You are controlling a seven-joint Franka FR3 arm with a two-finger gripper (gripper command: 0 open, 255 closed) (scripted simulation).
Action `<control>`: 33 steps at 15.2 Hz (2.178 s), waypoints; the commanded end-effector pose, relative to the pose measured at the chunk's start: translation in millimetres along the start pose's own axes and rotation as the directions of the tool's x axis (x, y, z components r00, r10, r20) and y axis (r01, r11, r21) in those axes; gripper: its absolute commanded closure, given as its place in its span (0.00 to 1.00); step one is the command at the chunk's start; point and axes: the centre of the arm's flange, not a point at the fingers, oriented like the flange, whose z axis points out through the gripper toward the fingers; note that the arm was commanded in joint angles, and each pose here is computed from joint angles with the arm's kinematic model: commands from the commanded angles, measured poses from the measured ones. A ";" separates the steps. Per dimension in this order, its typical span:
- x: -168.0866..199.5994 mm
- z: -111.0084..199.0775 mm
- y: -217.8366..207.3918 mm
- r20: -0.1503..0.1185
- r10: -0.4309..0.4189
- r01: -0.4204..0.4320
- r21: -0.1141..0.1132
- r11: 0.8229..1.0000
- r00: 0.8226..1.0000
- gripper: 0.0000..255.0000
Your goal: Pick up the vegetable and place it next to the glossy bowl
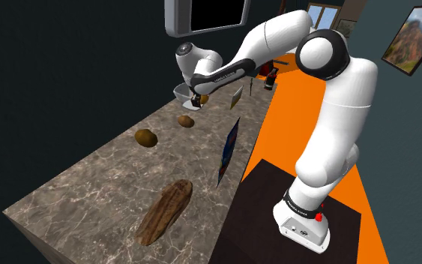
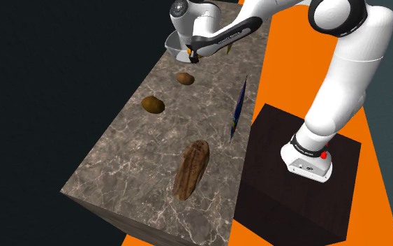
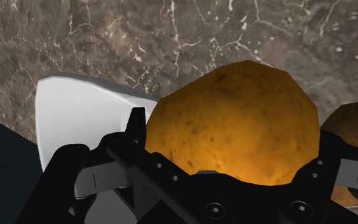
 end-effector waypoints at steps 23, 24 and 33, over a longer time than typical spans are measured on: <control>6.1 75.8 -50.4 0.012 -0.005 0.005 0.010 1.000 1.000 0.00; 17.4 72.6 -50.5 0.014 -0.007 0.006 0.009 1.000 1.000 0.00; 7.3 21.2 -46.8 0.012 -0.007 0.007 0.010 1.000 1.000 0.00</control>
